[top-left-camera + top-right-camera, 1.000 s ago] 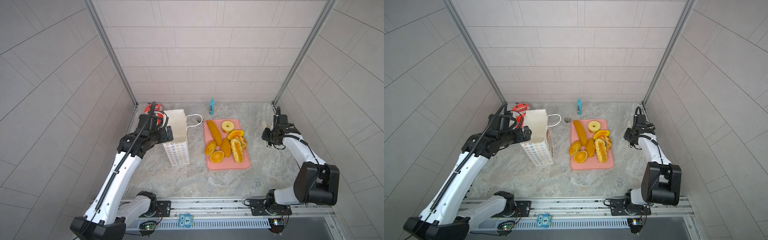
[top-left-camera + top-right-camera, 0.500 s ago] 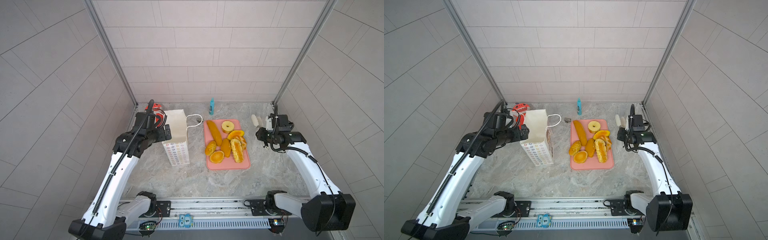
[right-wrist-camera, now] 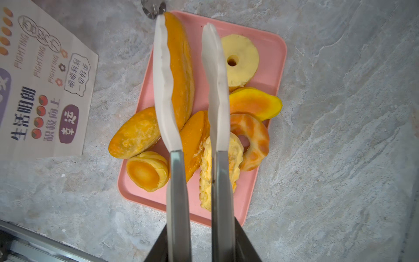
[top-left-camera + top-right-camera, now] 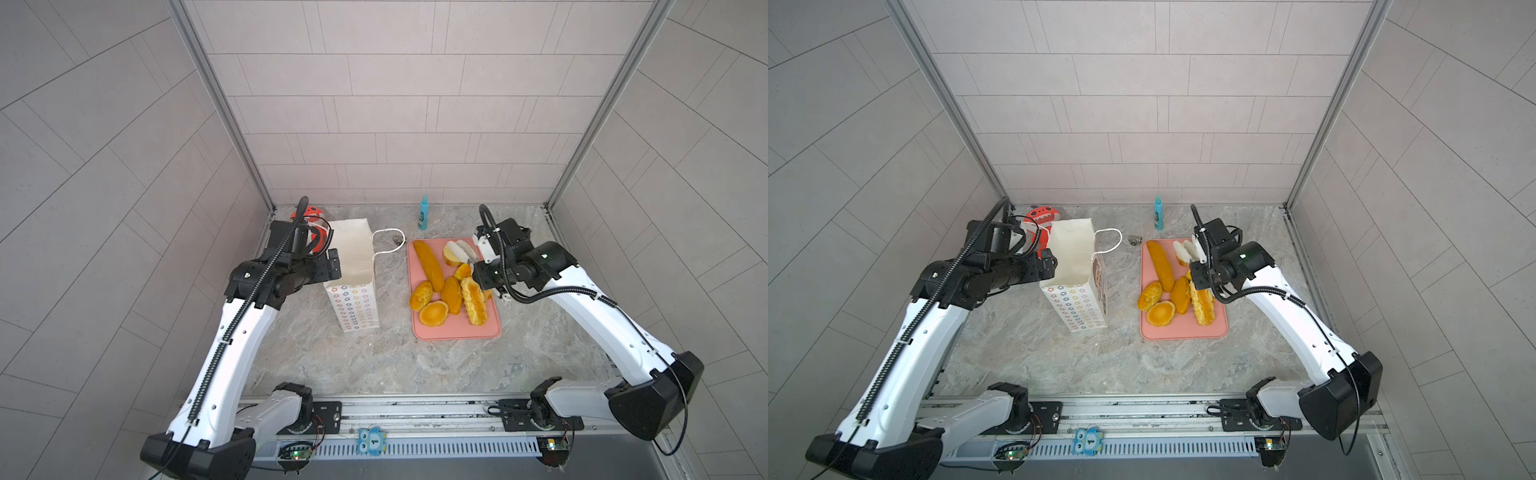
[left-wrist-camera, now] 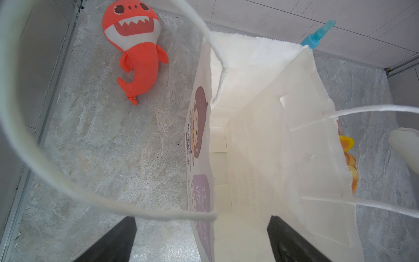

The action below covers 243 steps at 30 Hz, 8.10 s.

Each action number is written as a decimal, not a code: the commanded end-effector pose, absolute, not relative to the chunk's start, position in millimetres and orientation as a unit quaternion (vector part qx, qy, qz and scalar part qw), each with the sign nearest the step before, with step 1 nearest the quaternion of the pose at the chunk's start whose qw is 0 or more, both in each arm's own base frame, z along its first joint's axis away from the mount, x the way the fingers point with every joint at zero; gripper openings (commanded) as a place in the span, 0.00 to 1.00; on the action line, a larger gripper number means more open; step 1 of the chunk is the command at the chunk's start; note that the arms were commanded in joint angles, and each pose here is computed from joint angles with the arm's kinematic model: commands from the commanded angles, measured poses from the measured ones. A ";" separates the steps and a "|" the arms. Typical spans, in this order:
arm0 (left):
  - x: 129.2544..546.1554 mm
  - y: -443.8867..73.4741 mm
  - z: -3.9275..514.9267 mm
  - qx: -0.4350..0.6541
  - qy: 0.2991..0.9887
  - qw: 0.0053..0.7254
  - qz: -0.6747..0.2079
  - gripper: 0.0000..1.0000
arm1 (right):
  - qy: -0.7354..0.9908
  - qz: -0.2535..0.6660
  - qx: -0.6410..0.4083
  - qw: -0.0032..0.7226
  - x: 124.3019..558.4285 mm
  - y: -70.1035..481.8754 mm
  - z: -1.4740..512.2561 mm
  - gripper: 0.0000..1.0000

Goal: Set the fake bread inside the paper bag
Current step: 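Move the tongs with the right gripper over the pink tray of bread, then lower the tongs onto the long yellow baguette and pinch it, then lift the baguette with the tongs and swing it toward the paper bag, then lower the baguette into the bag held open by the left gripper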

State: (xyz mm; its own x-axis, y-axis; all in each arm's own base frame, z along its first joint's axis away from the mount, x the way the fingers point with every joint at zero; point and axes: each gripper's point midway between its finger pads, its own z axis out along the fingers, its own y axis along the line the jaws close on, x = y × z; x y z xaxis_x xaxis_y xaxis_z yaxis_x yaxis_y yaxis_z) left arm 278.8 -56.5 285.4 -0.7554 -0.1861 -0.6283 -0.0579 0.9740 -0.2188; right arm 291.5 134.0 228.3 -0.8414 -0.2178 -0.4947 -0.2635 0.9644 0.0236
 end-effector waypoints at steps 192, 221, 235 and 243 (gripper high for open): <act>271.7 -73.6 273.1 -0.075 0.918 0.353 -0.164 0.05 | 0.823 0.269 -0.204 0.456 283.0 324.0 424.0 0.28; 272.0 -74.6 269.1 -0.081 0.918 0.351 -0.169 0.05 | 0.852 0.195 -0.244 0.421 284.0 365.6 366.1 0.27; 272.0 -74.5 267.7 -0.081 0.918 0.350 -0.168 0.05 | 0.859 0.171 -0.258 0.408 275.6 369.9 345.8 0.29; 272.0 -73.7 269.3 -0.080 0.918 0.352 -0.166 0.05 | 0.863 0.163 -0.256 0.405 276.1 367.1 340.7 0.31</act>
State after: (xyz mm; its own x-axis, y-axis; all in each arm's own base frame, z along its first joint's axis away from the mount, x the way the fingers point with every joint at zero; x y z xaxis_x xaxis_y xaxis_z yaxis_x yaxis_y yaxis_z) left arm 274.5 -76.4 270.8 -0.7408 -0.2601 -0.6193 -0.0237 0.9316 -0.3628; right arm 274.5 369.8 327.3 -0.5633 -0.3418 -0.7523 -0.5886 0.8050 0.0749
